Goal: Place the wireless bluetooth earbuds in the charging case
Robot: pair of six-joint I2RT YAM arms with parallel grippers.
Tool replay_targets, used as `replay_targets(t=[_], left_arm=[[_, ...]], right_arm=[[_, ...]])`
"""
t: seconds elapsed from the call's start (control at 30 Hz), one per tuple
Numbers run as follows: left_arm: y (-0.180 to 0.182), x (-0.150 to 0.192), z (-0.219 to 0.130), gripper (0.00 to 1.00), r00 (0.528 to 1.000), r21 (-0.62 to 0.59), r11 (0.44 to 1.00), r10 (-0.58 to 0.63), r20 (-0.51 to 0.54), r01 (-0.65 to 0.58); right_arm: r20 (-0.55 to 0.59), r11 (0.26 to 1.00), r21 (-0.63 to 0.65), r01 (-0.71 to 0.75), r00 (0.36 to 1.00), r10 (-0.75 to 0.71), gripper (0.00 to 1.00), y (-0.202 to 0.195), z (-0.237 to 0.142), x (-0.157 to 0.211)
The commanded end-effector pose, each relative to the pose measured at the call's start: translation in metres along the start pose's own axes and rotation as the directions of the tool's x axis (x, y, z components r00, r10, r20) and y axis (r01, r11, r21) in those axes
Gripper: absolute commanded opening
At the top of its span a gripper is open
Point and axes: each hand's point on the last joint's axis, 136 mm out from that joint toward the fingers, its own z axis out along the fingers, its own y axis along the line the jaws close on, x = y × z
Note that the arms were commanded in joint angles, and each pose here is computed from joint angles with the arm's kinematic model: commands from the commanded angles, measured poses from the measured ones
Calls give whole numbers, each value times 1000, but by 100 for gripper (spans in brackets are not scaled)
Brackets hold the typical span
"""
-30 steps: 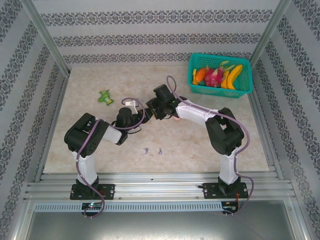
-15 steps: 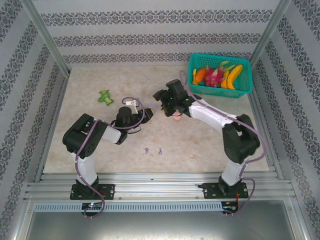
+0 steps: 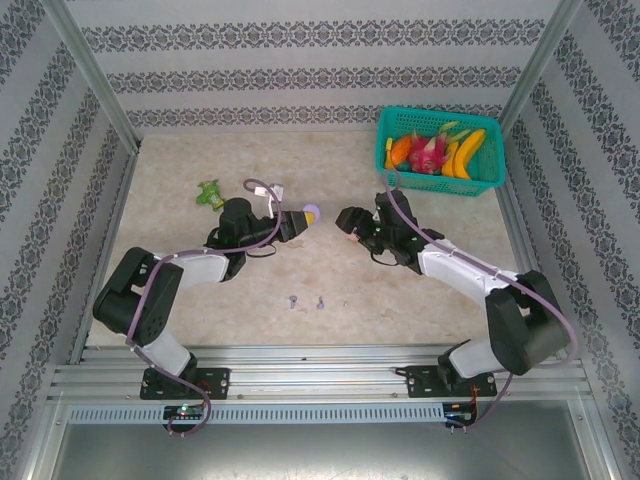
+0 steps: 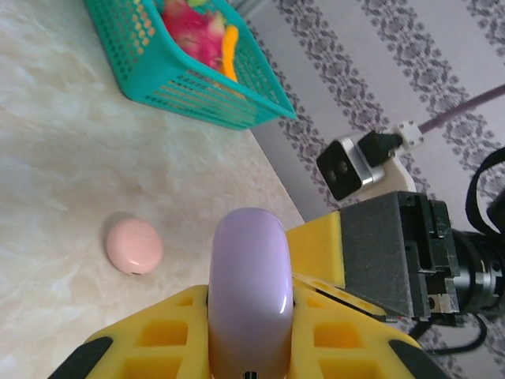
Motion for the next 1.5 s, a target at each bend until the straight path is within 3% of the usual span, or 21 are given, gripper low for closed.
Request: replay_targets(t=[0.0,0.23,0.5,1.17,1.47], left_arm=[[-19,-1,-5,0,997,61,997,44,-56,-41],[-28,-4,-6,0,997,79,996,51,-66,-46],[-31,-9,-4,0,996,77,996,57,-67,-52],[-62,-19,-16,0,994,145,985,102,-48,-94],[-55,-16,-16,0,994,124,988,101,-47,-95]], right_arm=[[64,965,-179,194,981,-185,73,45,-15,-8],[57,925,-289,245,969,-238,73,68,-18,-1],[21,916,-313,252,966,-259,72,75,-7,10],[-28,976,-208,67,997,-75,66,16,42,3],[-7,969,-241,47,999,-50,66,21,18,-2]])
